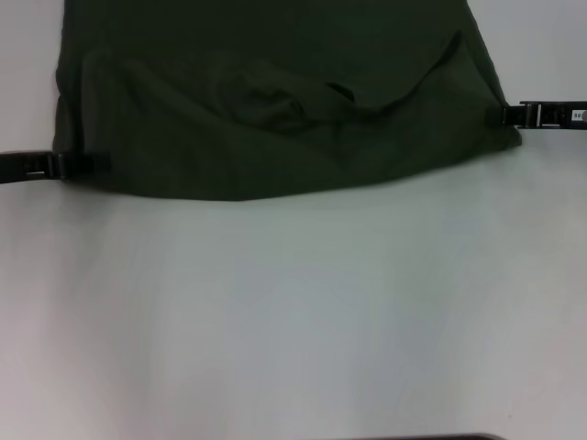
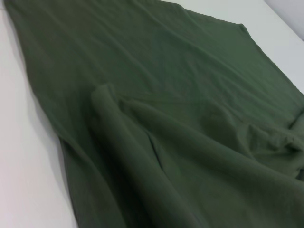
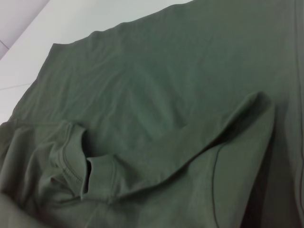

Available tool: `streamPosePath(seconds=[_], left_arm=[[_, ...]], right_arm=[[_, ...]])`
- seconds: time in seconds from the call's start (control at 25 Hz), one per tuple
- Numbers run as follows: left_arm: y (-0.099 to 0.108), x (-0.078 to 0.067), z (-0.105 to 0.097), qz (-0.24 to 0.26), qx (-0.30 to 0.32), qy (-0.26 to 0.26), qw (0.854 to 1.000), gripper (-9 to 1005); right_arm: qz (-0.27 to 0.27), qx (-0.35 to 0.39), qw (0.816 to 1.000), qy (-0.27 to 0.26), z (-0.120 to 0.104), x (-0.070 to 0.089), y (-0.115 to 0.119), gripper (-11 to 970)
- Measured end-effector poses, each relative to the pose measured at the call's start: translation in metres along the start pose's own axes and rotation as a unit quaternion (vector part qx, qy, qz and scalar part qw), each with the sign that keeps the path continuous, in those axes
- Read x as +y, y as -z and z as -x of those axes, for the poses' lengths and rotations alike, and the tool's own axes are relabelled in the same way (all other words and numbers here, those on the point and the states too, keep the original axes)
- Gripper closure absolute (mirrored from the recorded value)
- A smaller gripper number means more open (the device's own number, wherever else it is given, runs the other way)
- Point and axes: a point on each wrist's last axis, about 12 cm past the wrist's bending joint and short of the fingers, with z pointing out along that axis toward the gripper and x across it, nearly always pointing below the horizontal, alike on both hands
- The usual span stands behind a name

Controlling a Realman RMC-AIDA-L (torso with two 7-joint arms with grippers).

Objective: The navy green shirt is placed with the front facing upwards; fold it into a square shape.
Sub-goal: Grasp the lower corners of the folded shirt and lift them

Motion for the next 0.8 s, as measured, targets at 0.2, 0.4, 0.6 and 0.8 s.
streamPosePath(seconds=[0.2, 0.4, 0.6, 0.8], left_arm=[[-0.001, -0.001, 0.001, -0.001, 0.002, -0.003, 1.000, 610], [-0.001, -0.001, 0.001, 0.002, 0.010, -0.003, 1.000, 790], [0.000, -0.001, 0.000, 0.000, 0.018, -0.004, 1.000, 928], [0.003, -0.007, -0.003, -0.034, 0.032, -0.007, 0.999, 968]], right_arm=[[0.000, 0.000, 1.000, 0.000, 0.000, 0.000, 0.000, 922], [-0.001, 0.000, 1.000, -0.001, -0.002, -0.001, 0.001, 922], [-0.003, -0.001, 1.000, -0.003, -0.004, -0.003, 0.002, 922], [-0.002, 0.002, 1.000, -0.008, -0.011, -0.006, 0.006, 922]])
